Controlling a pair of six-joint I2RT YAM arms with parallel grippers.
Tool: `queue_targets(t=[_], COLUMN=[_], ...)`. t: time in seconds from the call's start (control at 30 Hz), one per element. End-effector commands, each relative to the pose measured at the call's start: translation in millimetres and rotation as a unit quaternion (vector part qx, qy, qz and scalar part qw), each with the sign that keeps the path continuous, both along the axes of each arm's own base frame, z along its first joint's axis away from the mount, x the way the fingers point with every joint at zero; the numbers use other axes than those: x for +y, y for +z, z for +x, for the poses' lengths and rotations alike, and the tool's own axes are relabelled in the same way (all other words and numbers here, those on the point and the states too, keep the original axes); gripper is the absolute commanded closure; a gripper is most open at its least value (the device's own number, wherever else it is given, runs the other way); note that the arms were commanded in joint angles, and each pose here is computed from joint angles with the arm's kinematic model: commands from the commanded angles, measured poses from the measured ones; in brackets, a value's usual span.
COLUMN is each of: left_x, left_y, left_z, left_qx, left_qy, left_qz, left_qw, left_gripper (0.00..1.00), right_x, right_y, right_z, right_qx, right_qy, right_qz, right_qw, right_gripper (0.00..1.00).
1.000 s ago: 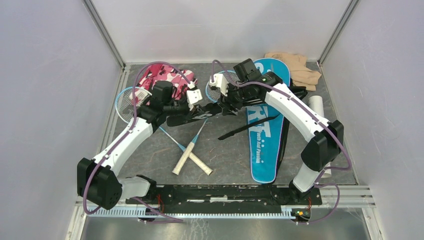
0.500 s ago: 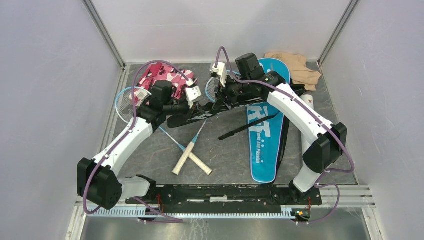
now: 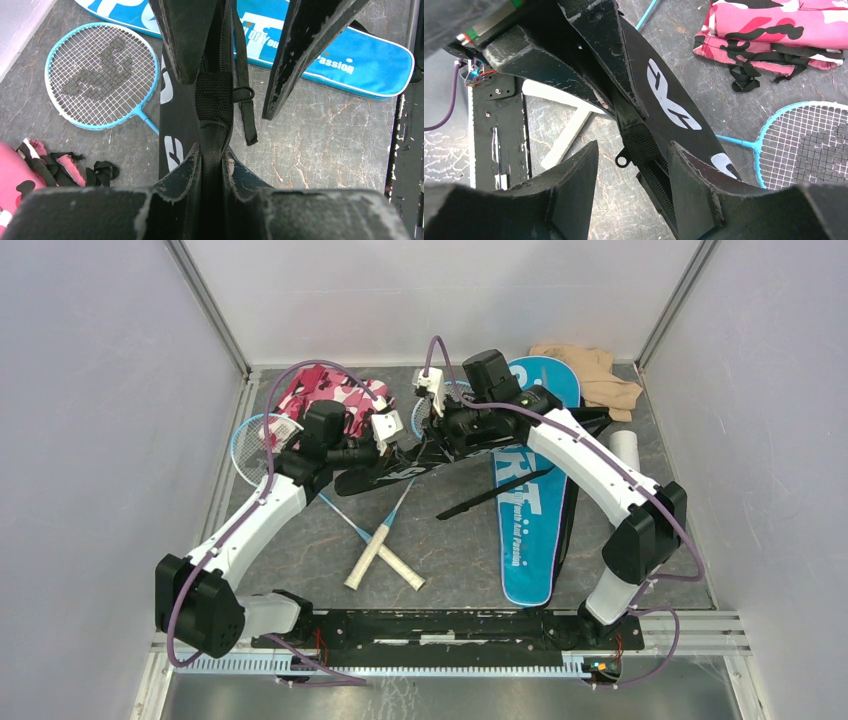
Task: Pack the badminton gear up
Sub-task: Zip the racket bag at the center of the board.
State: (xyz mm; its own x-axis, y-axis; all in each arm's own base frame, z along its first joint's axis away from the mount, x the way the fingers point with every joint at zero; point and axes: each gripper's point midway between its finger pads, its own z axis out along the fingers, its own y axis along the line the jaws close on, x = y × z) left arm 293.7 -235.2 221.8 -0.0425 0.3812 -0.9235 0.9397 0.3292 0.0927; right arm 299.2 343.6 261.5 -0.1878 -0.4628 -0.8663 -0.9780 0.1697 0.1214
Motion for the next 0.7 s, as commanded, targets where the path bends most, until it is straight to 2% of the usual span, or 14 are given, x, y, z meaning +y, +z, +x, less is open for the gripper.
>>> queue_targets(t=[0.0,0.13,0.43,0.67], left_x=[-8.7,-9.0,-7.1,-3.3], left_y=[16.8,16.8,15.5,14.7], left_z=[1.5,0.6,-1.2,-0.1], left_qx=[0.002,0.004,0.000,-0.011], left_qy=[-0.007,-0.009,-0.010,-0.007], left_qz=[-0.032,-0.034,-0.027,-0.016], left_qw=[0.999,0.999,1.000,1.000], left_gripper=[0.98,0.98,0.98,0.98], right_x=[8.6,7.3,-1.5,-18.9], right_y=[-1.9,-6.8,2.4,2.2], right_z=[1.7,6.8,11.1,12.5], right_qx=[-0.009,-0.022,-0.067,-0.116], right_qy=[0.001,-0.008,0.000,0.022], right_qz=[0.000,-0.014,-0.034,-0.074], right_qw=[1.000,1.000,0.997,0.990], right_gripper=[0.43,0.51,0.83,0.90])
